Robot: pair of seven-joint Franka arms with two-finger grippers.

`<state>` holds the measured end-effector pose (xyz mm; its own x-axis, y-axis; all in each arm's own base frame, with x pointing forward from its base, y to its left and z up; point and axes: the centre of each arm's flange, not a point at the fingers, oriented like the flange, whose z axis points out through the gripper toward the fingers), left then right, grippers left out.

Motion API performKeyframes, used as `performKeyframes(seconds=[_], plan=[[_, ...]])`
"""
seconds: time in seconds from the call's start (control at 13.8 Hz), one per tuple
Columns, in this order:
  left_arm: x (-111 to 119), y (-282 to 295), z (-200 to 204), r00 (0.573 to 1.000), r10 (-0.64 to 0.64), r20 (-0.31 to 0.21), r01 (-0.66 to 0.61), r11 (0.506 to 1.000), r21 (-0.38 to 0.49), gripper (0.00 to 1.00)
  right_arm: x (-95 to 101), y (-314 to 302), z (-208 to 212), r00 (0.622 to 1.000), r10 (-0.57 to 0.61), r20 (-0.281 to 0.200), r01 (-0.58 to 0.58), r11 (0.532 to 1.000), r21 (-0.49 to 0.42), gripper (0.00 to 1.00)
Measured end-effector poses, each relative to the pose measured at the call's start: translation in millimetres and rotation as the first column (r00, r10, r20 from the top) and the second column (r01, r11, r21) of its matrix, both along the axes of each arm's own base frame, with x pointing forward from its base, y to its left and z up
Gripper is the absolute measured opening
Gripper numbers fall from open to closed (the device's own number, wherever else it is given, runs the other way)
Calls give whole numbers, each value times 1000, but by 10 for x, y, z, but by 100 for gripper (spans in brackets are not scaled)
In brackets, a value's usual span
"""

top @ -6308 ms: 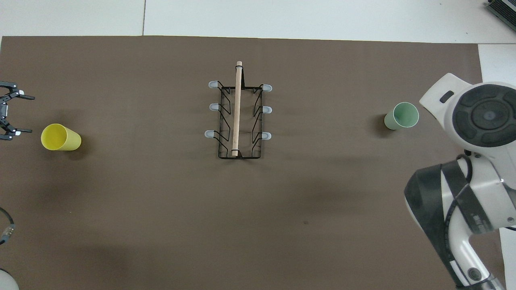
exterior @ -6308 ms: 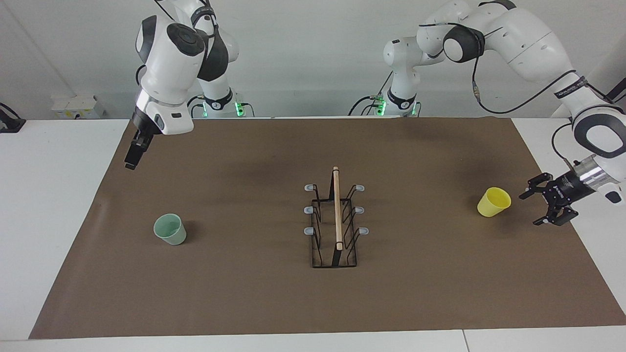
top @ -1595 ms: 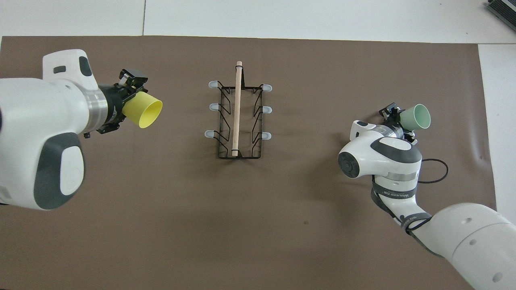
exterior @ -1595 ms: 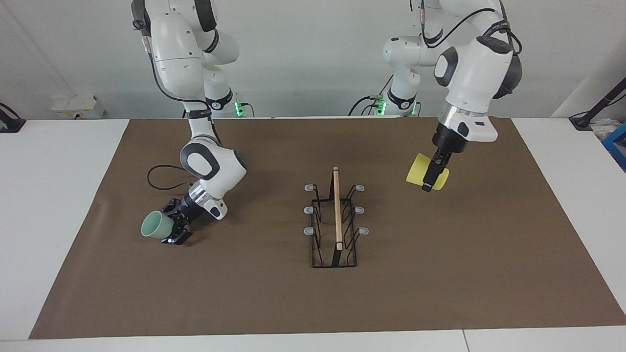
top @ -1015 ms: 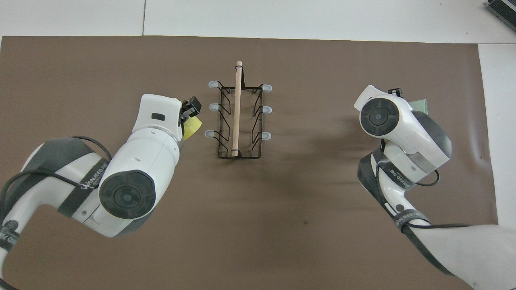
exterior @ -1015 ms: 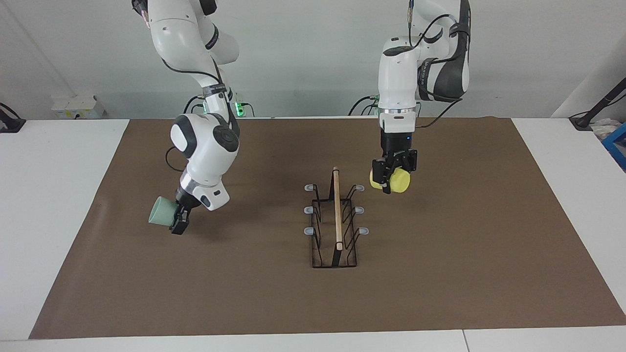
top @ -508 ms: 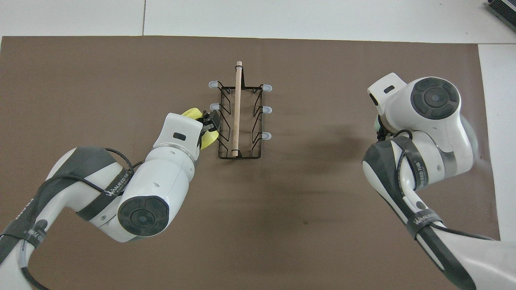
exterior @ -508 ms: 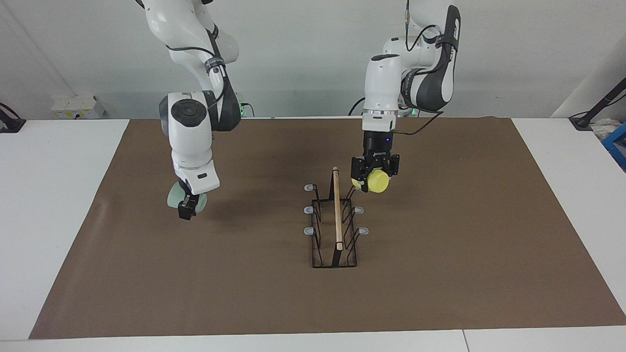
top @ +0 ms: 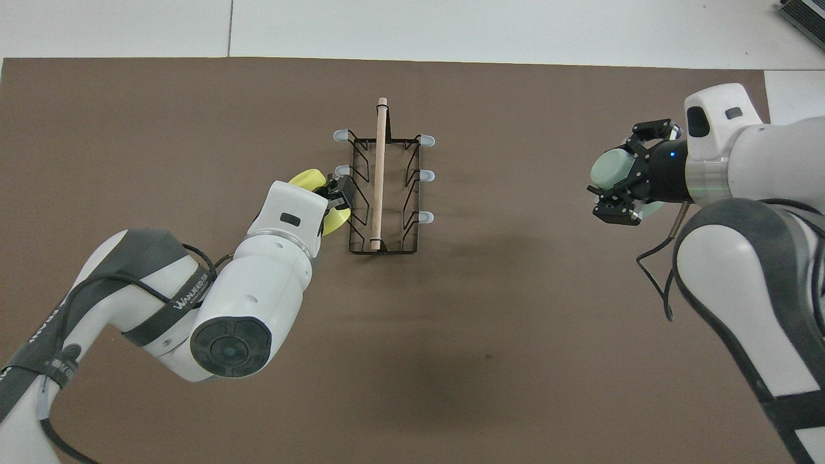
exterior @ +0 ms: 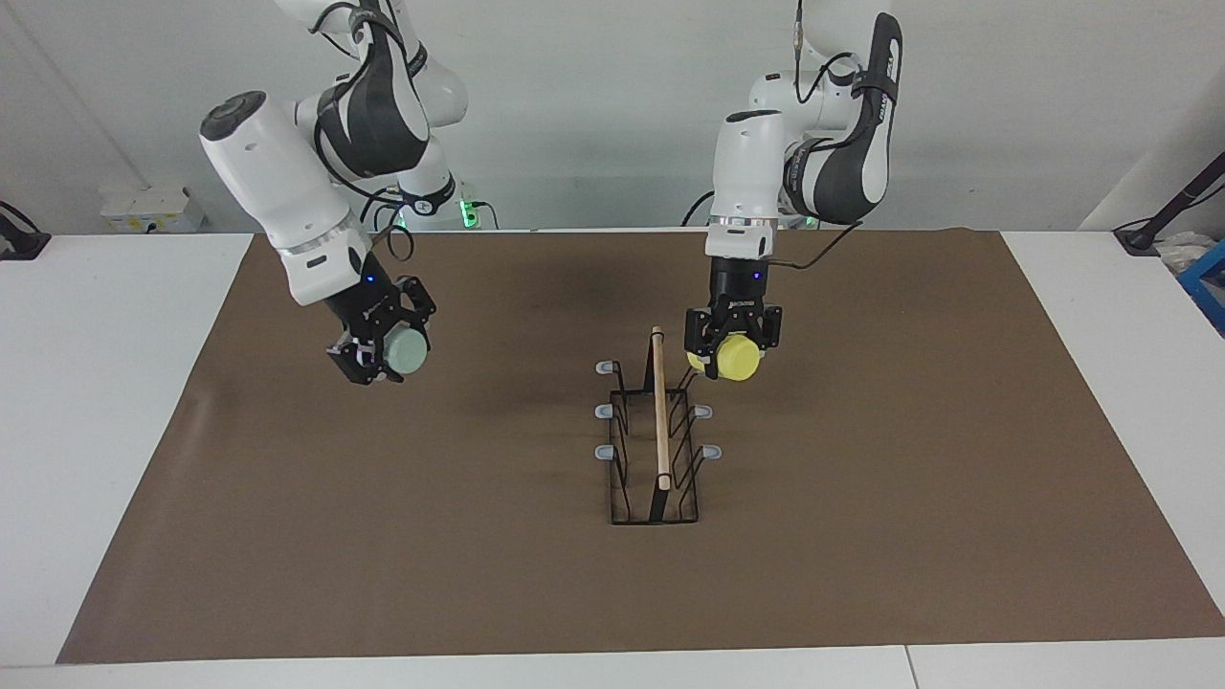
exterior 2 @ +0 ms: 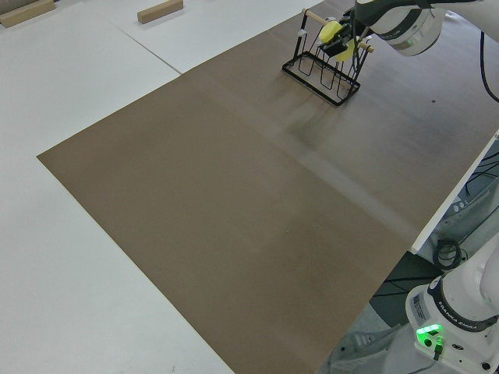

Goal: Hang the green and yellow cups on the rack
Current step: 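Carry the yellow cup onto a rack peg while the right gripper lifts the green cup, then release the yellow cup with the left gripper while the right gripper carries the green cup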

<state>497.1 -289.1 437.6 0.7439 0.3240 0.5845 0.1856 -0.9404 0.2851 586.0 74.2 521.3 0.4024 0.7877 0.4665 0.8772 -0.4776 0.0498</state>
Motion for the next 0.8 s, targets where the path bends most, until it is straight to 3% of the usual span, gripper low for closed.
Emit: performKeyframes(seconds=[0.22,0.51,0.8], plan=[[59,-23,7,1000,-8,7,8,1000,-7,64,1,91,36,999,-18,42,9,975,221,61],[228,-15,50,1000,13,8,-13,1000,-2,63,12,235,3,991,-96,98,52,926,373,61],[310,95,71,999,36,11,-36,999,-2,63,-52,404,51,974,-158,162,32,806,591,61]])
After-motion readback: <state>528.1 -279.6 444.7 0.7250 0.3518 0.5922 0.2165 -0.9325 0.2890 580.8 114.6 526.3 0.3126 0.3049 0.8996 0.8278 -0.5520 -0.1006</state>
